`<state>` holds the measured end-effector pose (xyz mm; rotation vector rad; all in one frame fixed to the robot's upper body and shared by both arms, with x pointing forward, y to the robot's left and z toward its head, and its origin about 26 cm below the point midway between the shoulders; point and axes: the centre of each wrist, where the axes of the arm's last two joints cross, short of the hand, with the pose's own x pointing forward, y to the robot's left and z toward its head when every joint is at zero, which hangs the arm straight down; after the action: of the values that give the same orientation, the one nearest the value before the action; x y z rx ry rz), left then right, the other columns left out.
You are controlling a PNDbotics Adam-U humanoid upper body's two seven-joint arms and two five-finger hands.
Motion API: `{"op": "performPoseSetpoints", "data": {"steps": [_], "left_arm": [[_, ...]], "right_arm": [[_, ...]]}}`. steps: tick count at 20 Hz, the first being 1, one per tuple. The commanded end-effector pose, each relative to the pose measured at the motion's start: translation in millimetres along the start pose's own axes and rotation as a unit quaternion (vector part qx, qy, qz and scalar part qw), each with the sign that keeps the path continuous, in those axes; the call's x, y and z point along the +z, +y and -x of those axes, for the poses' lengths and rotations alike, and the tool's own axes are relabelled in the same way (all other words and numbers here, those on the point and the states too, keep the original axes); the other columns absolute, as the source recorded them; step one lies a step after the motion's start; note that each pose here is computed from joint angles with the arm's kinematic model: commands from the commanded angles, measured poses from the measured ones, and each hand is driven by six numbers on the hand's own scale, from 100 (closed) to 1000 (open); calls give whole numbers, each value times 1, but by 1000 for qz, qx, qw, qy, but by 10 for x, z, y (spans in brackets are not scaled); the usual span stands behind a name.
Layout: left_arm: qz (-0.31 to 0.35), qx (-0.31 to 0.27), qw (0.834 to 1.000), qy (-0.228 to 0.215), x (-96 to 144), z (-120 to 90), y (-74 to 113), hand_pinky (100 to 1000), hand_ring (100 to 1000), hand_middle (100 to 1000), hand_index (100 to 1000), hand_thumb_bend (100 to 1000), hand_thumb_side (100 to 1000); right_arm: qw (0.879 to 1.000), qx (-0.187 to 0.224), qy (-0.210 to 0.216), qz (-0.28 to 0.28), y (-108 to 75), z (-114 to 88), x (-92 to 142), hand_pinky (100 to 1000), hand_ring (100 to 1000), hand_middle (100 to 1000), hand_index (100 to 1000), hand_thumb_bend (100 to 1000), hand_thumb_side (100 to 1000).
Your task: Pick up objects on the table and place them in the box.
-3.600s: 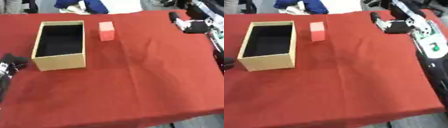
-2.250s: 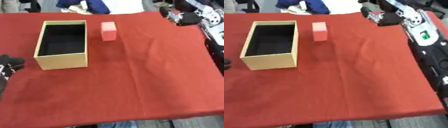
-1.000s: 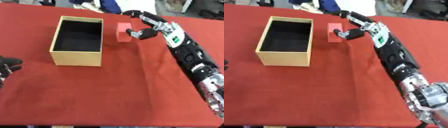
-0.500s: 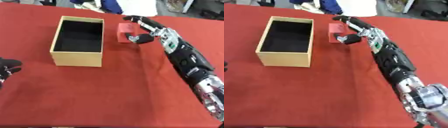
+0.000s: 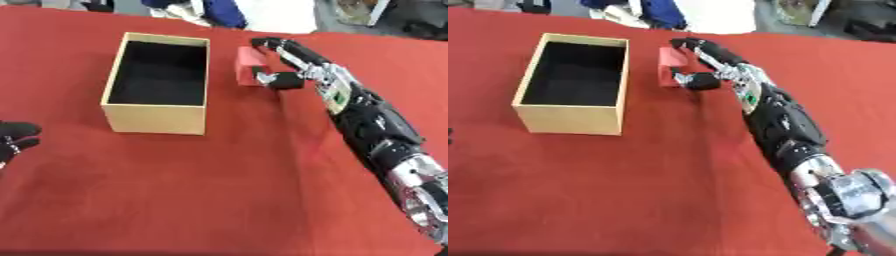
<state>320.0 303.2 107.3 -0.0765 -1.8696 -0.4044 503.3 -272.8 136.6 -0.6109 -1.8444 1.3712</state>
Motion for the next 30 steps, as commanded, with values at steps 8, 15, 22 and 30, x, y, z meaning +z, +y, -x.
{"op": "performPoseSetpoints", "data": {"steps": [8, 15, 22, 30], "left_arm": [[4, -7, 1000, -8, -31, -65, 11, 842, 819, 669, 635, 362, 801], [1, -5, 1000, -6, -19, -52, 10, 842, 821, 670, 634, 364, 800], [-3, -2, 1000, 0, 8, -31, 16, 842, 822, 670, 634, 365, 795], [-3, 2, 1000, 6, 38, -2, 21, 841, 823, 671, 634, 367, 790]], "right_arm": [[999, 10, 3, 33, -29, 4, 11, 782, 860, 500, 865, 109, 239], [994, -5, 2, 114, -89, -27, -6, 643, 624, 253, 624, 114, 100], [986, -23, -54, 156, -367, -175, -117, 631, 575, 232, 616, 109, 100], [973, -48, -166, 152, -720, -616, -377, 636, 573, 235, 614, 179, 100]]}}
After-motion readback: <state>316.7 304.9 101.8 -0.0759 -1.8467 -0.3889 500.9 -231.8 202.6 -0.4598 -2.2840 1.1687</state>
